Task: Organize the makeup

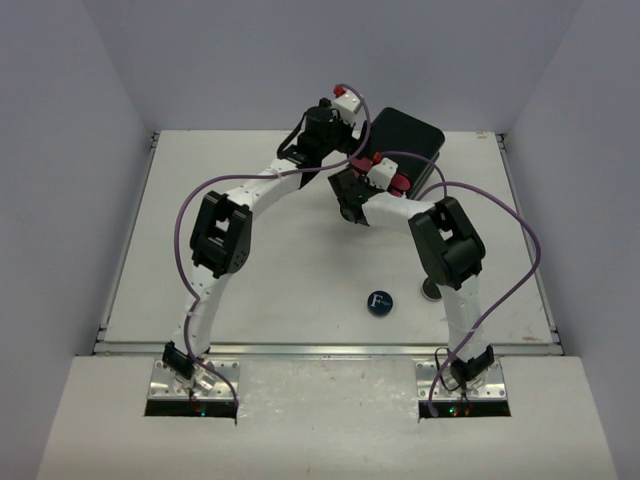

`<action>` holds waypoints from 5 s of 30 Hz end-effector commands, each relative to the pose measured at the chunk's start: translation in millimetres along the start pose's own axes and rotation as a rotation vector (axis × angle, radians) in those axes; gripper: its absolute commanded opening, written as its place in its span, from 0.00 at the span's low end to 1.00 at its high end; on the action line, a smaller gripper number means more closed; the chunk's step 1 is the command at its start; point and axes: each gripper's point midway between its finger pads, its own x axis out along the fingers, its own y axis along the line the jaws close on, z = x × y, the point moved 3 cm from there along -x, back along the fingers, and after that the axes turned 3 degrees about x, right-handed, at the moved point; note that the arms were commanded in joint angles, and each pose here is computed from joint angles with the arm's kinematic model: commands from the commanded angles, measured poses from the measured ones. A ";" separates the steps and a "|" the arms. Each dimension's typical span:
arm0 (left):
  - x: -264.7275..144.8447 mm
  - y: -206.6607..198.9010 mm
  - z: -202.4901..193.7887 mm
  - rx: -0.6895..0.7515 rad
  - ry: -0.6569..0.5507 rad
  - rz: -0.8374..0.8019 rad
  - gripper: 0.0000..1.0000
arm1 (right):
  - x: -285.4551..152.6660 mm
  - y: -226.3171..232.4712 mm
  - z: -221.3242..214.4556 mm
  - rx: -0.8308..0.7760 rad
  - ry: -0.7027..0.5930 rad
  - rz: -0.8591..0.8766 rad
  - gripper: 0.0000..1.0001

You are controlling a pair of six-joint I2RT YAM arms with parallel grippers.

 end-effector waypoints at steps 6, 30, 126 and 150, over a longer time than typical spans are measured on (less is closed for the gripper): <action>-9.5 7.4 38.9 -0.003 -0.094 0.017 0.99 | 5.5 -15.4 -7.8 0.037 0.034 -0.096 0.48; -11.1 9.1 46.2 -0.009 -0.115 0.028 0.99 | 15.4 -13.6 18.7 -0.149 -0.166 -0.055 0.54; -31.2 25.5 49.9 0.002 -0.073 0.084 1.00 | -80.9 -66.9 -38.9 -0.232 0.046 0.026 0.62; -150.4 105.4 35.3 0.040 0.195 0.303 1.00 | -197.1 -122.1 9.5 -0.689 0.381 0.566 0.95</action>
